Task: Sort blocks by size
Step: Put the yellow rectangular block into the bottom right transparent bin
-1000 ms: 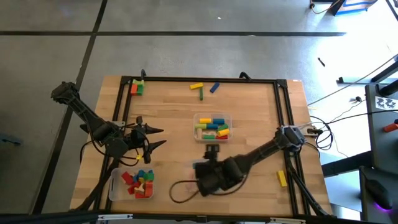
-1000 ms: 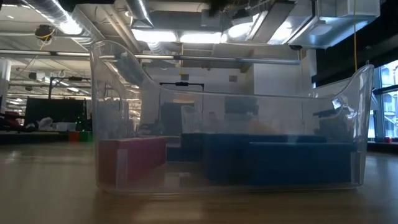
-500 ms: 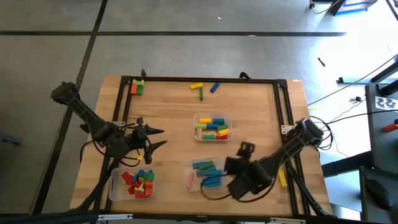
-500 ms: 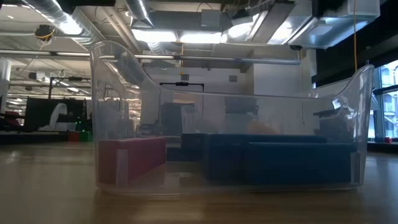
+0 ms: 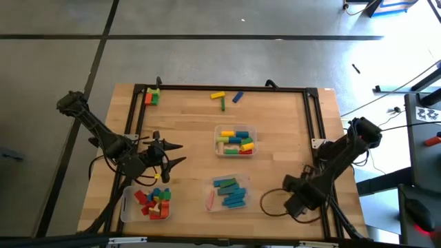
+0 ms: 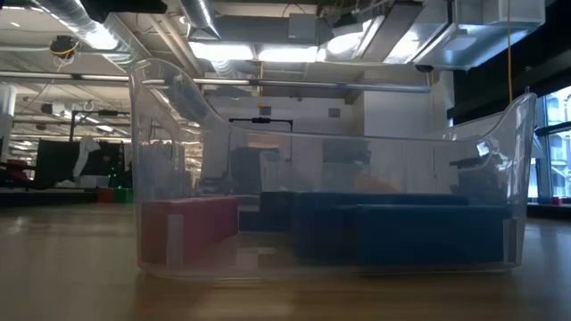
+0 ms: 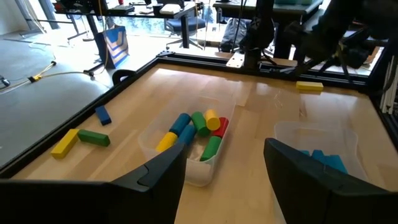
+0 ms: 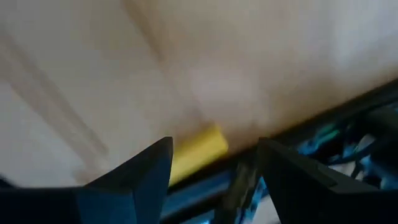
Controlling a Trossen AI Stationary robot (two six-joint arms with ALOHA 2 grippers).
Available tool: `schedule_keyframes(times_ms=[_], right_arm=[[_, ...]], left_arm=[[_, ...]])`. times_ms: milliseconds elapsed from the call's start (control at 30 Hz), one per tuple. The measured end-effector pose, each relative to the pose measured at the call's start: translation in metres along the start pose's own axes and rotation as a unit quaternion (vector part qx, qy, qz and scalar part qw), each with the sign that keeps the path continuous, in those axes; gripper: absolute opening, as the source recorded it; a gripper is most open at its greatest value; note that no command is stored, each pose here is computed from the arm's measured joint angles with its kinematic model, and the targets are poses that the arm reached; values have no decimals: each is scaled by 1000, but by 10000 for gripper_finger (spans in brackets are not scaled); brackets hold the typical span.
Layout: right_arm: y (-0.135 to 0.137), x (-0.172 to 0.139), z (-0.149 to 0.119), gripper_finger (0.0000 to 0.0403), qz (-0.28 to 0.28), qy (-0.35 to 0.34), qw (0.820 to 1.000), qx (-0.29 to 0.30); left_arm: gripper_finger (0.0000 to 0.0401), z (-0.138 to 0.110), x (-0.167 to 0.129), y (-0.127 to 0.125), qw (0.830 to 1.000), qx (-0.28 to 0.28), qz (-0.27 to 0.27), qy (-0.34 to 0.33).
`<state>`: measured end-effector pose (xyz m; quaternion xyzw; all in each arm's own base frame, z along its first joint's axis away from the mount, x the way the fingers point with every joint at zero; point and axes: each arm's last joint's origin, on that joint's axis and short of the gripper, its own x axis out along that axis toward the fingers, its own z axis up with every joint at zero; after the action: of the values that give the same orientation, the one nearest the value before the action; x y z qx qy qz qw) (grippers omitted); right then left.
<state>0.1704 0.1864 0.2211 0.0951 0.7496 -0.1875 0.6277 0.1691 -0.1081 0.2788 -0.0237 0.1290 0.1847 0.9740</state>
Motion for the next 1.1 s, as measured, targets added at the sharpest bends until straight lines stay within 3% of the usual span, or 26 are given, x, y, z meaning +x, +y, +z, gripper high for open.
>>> schedule_keyframes(times_ms=[167,433,733,867,1100], right_arm=[[2,27,-18,237,5,71,997,-38],[4,58,-34,237,34,96,987,-125],[-3,87,-38,237,54,113,976,-176],[-1,83,-29,237,65,90,978,-179],[10,64,-1,237,84,-24,983,-165]], left_arm=[[210,0,0,0,1000,1,0,0],[210,0,0,0,1000,3,0,0],[210,0,0,0,1000,10,0,0],[210,0,0,0,1000,10,0,0],[210,0,0,0,1000,4,0,0]])
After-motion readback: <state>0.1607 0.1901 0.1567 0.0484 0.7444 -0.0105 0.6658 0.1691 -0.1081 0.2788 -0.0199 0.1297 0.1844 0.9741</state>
